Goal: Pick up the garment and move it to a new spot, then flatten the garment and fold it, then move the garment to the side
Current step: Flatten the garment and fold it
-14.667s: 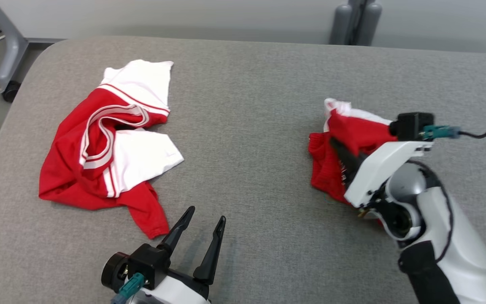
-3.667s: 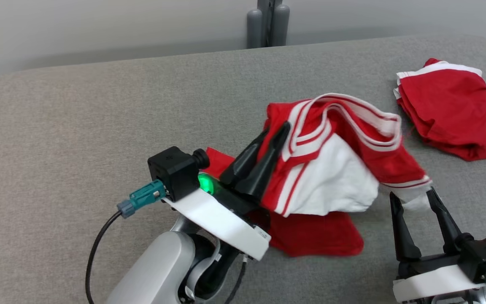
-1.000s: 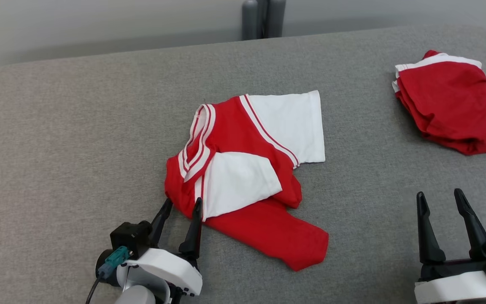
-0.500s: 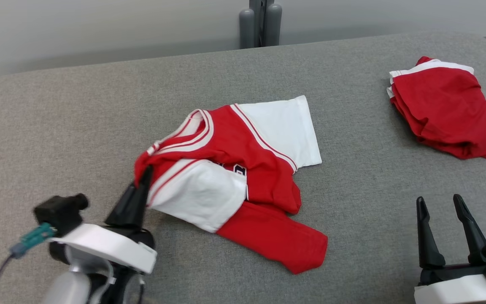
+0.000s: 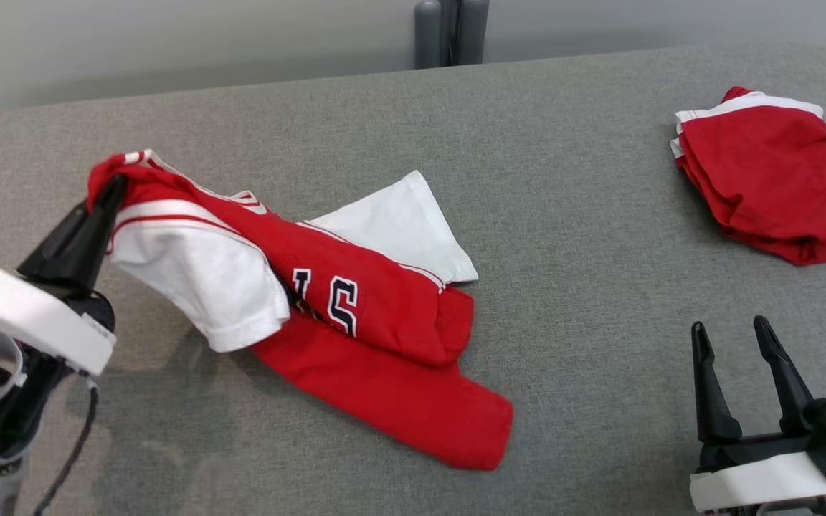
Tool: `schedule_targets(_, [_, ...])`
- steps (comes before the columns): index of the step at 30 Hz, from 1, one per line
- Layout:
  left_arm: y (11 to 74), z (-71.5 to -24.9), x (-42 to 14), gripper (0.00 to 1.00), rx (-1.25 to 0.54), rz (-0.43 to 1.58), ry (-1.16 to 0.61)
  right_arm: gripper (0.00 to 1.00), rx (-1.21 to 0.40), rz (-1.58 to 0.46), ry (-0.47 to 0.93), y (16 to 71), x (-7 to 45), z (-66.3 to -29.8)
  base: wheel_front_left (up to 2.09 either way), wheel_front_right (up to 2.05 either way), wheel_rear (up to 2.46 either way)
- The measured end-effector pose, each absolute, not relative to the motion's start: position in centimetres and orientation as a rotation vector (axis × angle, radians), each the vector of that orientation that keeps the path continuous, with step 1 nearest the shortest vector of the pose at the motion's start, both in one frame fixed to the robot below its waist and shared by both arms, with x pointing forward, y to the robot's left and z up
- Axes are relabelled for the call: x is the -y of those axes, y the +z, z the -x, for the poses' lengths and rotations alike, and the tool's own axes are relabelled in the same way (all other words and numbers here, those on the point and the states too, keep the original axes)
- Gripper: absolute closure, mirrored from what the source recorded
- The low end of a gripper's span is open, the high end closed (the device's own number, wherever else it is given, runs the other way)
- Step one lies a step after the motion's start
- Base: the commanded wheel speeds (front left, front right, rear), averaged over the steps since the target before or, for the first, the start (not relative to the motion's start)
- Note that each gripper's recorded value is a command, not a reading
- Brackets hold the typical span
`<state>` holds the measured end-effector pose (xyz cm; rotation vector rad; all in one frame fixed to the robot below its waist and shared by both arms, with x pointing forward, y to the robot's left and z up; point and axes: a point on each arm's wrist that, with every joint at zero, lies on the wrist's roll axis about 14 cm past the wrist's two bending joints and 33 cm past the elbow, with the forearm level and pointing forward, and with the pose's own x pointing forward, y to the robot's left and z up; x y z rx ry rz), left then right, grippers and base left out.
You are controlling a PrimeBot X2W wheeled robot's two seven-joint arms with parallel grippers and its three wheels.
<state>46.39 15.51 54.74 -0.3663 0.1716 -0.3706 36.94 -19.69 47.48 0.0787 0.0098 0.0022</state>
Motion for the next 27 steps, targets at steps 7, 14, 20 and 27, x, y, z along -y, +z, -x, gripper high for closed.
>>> schedule_targets(7, [53.9,-52.8,-16.5,1.00,-0.163,0.190,-0.373,0.00,-0.014,-0.077,0.014,47.1,19.4,-38.7,0.00,0.00,0.00])
schedule_targets(14, [53.1,-59.2,-16.3,0.82,-0.036,0.050,-0.340,0.00,-0.060,-0.075,-0.033,45.6,20.8,-38.6,0.00,0.00,0.00])
schedule_targets(20, [47.8,-60.0,-15.4,0.00,-0.132,0.028,-0.331,0.00,-0.087,-0.077,-0.094,44.9,22.7,-37.7,0.00,0.00,0.00])
schedule_targets(27, [44.8,-54.7,-16.9,0.00,-0.203,0.072,-0.181,0.00,-0.076,-0.088,-0.122,45.4,23.4,-36.2,0.00,0.00,0.00])
